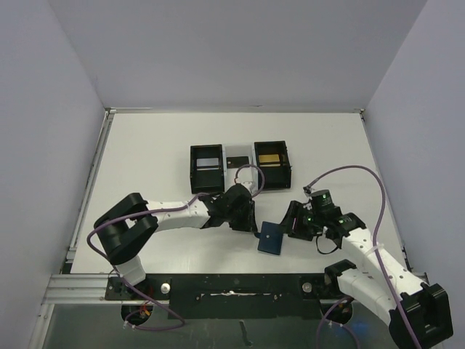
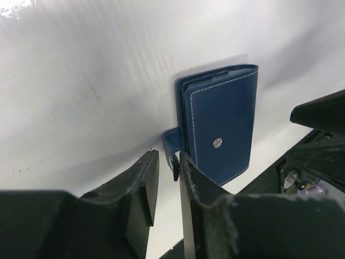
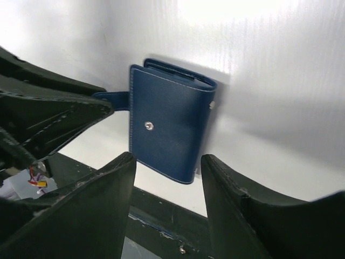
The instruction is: Take the credit cards out of the card holder
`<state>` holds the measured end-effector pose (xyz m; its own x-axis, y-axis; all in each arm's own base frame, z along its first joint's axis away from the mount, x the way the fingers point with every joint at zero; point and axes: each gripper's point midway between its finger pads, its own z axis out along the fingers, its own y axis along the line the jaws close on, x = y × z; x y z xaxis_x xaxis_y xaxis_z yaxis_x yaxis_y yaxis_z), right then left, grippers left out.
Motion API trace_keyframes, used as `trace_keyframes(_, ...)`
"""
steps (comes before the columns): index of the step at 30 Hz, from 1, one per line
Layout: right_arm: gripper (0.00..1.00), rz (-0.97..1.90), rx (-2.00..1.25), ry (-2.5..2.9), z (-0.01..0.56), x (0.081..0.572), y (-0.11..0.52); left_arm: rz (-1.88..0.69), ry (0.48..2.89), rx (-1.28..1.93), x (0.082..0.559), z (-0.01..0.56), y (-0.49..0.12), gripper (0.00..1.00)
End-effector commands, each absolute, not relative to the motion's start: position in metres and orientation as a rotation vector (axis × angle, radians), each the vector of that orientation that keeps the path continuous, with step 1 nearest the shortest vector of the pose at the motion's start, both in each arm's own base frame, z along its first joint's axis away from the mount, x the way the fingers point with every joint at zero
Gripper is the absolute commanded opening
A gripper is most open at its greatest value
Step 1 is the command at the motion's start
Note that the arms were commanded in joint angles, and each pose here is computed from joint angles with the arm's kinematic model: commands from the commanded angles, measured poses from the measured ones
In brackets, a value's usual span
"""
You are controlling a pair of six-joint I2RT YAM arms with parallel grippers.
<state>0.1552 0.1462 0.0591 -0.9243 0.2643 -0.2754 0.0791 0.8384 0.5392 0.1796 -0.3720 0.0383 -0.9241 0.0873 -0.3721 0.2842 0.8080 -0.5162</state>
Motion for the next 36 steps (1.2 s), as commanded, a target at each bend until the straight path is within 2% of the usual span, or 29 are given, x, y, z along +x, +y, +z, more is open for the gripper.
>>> trace_keyframes(1, 0.52, 0.810, 0.211, 2.607, 0.089, 0.173, 0.157, -0.980, 2.607, 0.254, 0.190, 0.053, -0.385, 0.14)
trace_keyframes(4, 0.52, 0.803, 0.197, 2.624, 0.091, 0.175, 0.158, -0.998, 2.600, 0.245, 0.189, 0.055, -0.385, 0.00)
trace_keyframes(9, 0.55, 0.837, 0.194, 2.653, 0.089, 0.173, 0.167, -1.018, 2.549, 0.237, 0.189, 0.070, -0.378, 0.00)
trace_keyframes(20, 0.72, 0.755, 0.107, 2.690, 0.091, 0.181, 0.198, -1.136, 2.366, 0.324, 0.189, 0.135, -0.380, 0.00)
trace_keyframes(25, 0.75, 0.735, 0.141, 2.689, 0.086, 0.191, 0.212, -1.123, 2.337, 0.349, 0.187, 0.148, -0.374, 0.00)
trace_keyframes(28, 0.70, 0.729, 0.183, 2.671, 0.084, 0.196, 0.212, -1.111, 2.339, 0.343, 0.186, 0.149, -0.370, 0.00)
trace_keyframes(33, 0.53, 0.656, 0.197, 2.697, 0.076, 0.194, 0.202, -1.092, 2.344, 0.329, 0.186, 0.148, -0.365, 0.00)
trace_keyframes(36, 0.48, 0.616, 0.209, 2.710, 0.069, 0.187, 0.193, -1.075, 2.353, 0.306, 0.187, 0.148, -0.363, 0.00)
